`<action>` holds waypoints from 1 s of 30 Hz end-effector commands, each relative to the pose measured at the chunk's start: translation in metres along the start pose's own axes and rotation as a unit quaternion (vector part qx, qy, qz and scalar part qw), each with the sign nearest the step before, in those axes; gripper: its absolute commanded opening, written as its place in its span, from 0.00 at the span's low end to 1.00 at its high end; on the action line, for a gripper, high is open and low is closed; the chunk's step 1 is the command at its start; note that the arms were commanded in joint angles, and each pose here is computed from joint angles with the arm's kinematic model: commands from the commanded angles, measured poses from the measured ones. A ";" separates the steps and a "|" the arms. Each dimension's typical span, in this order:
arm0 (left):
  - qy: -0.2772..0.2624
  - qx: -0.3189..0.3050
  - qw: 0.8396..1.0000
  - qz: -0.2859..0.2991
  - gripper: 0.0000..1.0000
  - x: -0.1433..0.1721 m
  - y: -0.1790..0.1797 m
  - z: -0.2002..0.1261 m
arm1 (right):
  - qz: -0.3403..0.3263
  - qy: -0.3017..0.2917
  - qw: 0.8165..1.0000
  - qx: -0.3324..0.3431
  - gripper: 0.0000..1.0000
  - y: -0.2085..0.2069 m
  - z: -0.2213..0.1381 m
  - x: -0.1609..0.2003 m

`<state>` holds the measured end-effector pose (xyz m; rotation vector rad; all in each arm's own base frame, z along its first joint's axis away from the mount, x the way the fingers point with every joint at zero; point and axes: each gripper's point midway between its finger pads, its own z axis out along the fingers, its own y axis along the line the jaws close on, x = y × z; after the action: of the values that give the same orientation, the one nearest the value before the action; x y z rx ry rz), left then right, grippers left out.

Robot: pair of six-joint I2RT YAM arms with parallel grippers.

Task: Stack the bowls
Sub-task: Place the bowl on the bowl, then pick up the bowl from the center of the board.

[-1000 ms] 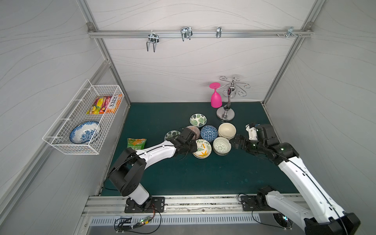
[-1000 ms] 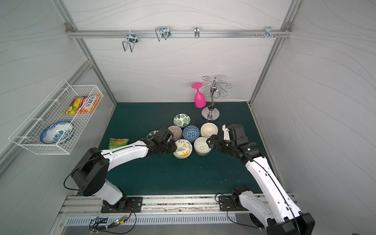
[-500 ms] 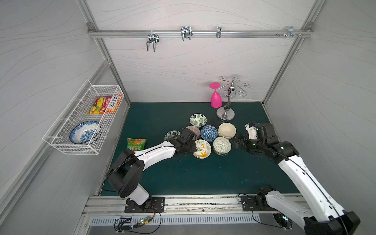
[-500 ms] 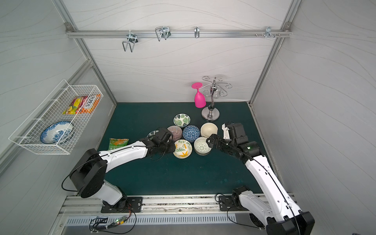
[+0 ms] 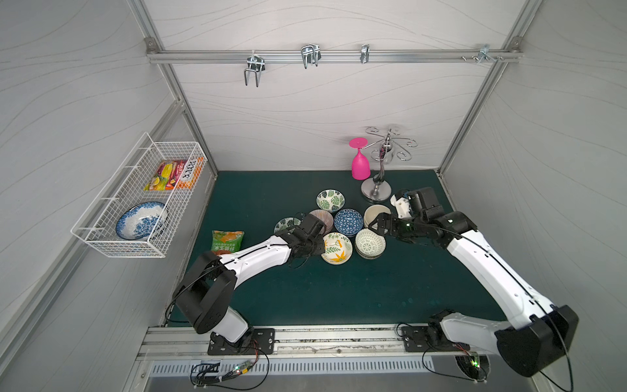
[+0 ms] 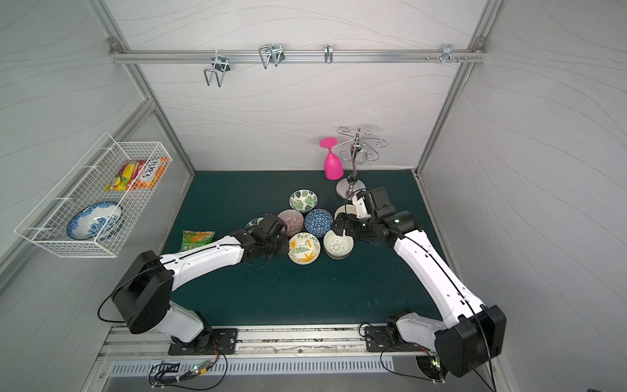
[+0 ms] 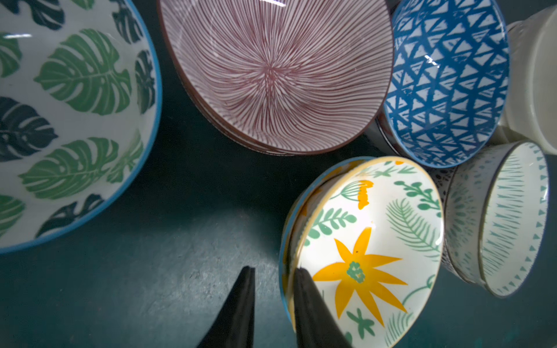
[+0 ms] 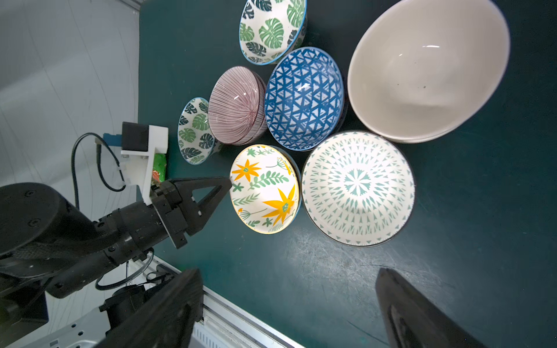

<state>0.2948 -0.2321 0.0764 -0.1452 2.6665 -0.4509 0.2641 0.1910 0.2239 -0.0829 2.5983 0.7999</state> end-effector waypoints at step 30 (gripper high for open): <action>-0.076 -0.090 0.990 -0.081 0.64 -0.015 0.114 -0.078 | 0.041 0.052 0.995 0.069 0.79 0.010 0.145 -0.126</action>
<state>0.2738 -0.1128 0.1118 -0.4083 2.5583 -0.2795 0.4209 0.2697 0.1739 -0.0121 2.7565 0.6935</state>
